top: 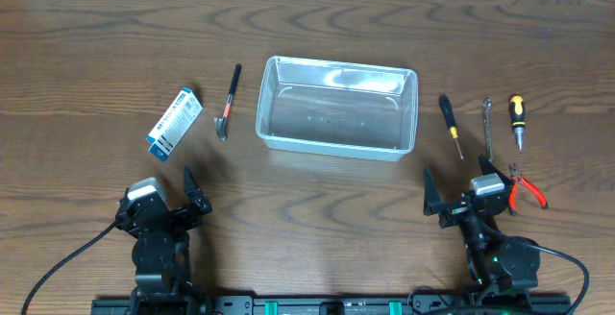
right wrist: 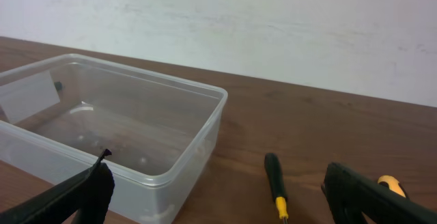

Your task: Pack container

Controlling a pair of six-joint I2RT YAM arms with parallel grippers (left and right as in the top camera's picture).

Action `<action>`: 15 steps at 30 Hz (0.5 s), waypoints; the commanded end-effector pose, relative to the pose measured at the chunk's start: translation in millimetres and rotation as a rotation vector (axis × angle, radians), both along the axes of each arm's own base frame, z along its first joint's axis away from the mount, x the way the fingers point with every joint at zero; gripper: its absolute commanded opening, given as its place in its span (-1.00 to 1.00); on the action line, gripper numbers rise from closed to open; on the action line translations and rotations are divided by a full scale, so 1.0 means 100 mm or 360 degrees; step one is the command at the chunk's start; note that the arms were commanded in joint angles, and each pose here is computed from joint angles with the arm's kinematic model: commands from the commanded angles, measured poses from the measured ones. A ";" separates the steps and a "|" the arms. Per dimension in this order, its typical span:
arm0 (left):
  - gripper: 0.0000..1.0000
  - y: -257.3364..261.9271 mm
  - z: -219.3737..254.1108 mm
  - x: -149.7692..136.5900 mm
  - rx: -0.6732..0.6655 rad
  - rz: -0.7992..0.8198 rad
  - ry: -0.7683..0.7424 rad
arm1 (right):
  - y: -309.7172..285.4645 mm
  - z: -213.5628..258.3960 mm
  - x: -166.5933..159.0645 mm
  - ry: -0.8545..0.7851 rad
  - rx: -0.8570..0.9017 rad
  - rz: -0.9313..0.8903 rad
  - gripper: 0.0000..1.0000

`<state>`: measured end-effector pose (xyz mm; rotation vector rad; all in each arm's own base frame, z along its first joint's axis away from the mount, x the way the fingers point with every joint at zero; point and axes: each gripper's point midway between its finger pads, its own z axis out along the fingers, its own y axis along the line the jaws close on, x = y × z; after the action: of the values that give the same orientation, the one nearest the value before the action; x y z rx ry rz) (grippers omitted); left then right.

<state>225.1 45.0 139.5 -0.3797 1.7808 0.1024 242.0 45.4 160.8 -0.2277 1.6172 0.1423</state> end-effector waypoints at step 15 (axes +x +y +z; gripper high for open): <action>0.96 0.02 -0.10 0.00 0.0033 0.0005 0.0036 | -0.01 0.00 0.00 -0.0010 -0.0012 -0.0002 0.98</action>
<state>225.1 45.1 139.6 -0.3800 1.7803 0.1027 242.0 45.4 160.8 -0.2277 1.6172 0.1423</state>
